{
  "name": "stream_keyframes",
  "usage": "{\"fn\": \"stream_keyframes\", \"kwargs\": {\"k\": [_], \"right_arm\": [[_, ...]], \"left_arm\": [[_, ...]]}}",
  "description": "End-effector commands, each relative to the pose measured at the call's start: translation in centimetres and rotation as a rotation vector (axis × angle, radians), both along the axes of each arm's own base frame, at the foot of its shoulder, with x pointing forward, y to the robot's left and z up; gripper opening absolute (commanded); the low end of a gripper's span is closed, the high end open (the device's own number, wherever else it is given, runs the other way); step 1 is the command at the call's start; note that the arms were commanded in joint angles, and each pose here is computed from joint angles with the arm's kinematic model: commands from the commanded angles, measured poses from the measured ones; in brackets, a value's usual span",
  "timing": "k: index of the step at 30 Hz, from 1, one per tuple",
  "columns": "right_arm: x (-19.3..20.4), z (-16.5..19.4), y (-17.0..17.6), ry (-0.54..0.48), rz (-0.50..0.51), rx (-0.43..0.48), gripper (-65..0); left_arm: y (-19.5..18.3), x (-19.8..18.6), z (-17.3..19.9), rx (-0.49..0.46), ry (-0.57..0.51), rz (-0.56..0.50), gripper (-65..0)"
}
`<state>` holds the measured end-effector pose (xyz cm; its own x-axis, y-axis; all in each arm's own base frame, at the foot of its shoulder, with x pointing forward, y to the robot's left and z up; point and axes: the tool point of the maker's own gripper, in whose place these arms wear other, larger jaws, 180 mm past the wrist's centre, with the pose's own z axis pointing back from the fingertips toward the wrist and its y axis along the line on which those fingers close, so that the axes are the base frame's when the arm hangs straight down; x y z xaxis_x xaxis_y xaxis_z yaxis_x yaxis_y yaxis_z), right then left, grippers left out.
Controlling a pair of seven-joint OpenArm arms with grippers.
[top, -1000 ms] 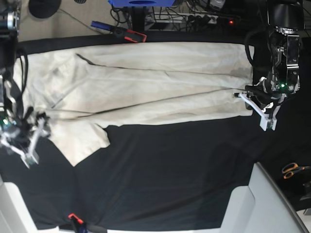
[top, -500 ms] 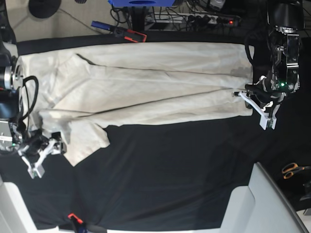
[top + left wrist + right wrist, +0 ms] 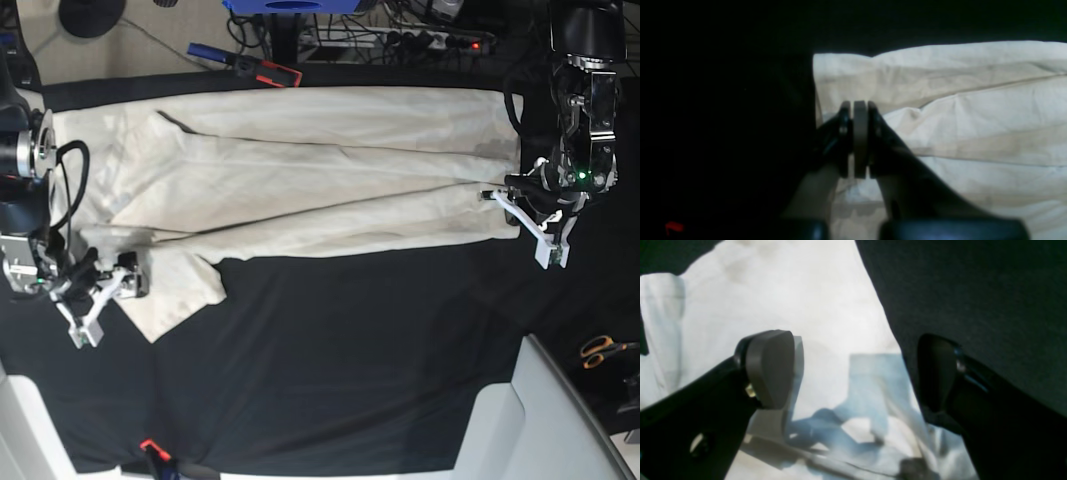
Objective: Fold the T-shirt properly
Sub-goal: 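Release and move the right gripper to grasp the sleeve edge, then fold the sleeve part over the body with the right gripper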
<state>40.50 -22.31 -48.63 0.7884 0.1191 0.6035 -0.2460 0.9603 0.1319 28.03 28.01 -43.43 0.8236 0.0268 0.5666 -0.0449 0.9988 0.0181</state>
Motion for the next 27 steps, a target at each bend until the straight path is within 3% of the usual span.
{"fn": "stream_keyframes", "kwargs": {"k": [1, 4, 11, 13, 22, 27], "right_arm": [[2.0, 1.9, -0.5, -0.057, -0.006, 0.002, -12.3], [2.0, 1.7, 0.4, -0.055, 0.003, 0.013, -20.7], [2.0, 1.7, 0.5, -0.053, 0.004, 0.014, -59.0], [2.1, 1.8, 0.4, -0.058, 0.004, 0.012, -65.0], [4.0, 4.2, 0.5, -0.139, 0.032, -0.018, -65.0], [4.6, 6.6, 0.3, -0.116, 0.098, -0.124, -65.0]], "left_arm": [[0.6, 1.2, 1.4, 0.016, -0.048, -0.001, -65.0], [0.6, 1.2, 1.4, 0.016, -0.048, -0.001, -65.0], [0.6, 1.2, 1.4, 0.016, -0.048, -0.001, -65.0], [0.6, 1.1, 1.3, 0.016, -0.047, 0.0, -65.0], [0.6, 1.2, 1.4, 0.016, -0.048, -0.002, -65.0], [0.6, 1.2, 1.4, 0.016, -0.048, -0.002, -65.0]]}}
